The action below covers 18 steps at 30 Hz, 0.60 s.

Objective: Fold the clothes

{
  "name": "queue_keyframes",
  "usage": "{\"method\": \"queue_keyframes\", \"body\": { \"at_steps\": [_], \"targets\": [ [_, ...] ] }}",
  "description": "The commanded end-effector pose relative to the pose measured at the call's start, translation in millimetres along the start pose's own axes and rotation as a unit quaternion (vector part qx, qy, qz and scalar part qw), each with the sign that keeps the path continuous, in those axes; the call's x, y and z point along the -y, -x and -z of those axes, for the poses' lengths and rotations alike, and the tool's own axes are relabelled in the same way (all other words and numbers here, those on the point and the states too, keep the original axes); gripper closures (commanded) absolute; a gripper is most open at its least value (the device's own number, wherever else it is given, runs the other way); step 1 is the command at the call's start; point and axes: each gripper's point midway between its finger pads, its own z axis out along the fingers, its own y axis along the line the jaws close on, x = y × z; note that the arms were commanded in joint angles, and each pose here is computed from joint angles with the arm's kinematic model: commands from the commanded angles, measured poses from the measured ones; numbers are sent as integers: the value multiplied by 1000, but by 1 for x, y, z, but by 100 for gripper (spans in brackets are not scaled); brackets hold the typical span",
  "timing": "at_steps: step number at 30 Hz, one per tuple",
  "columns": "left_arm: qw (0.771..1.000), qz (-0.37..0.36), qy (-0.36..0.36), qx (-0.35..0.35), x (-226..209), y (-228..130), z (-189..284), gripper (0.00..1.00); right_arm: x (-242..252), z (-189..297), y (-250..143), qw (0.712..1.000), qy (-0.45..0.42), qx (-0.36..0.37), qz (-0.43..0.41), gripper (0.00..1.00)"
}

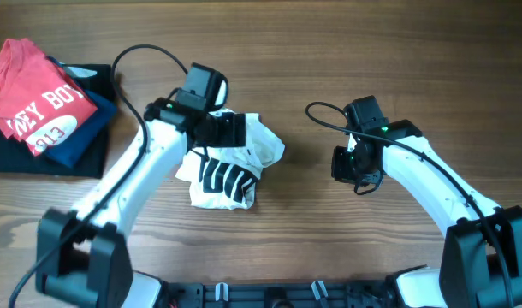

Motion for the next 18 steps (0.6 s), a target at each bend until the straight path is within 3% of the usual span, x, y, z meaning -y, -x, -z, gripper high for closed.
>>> {"method": "queue_keyframes", "body": {
  "at_steps": [1, 5, 8, 10, 13, 18],
  "targets": [
    [999, 10, 23, -31, -27, -2, -25, 23, 2, 2, 1, 1000, -2, 4, 5, 82],
    [999, -1, 12, -53, -23, -9, -37, 33, 2, 2, 1, 1000, -2, 4, -2, 82],
    [998, -3, 7, -56, -21, -11, -39, 34, 2, 2, 1, 1000, -2, 4, -2, 82],
    [998, -3, 7, -57, -21, -11, -39, 31, 2, 2, 1, 1000, -2, 4, -2, 82],
    [998, -4, 2, -58, -19, -12, -39, 18, 2, 2, 1, 1000, -2, 4, -2, 82],
    [997, -61, 9, -53, -20, -10, -40, 18, 2, 2, 1, 1000, -2, 4, -2, 82]
  ]
}}
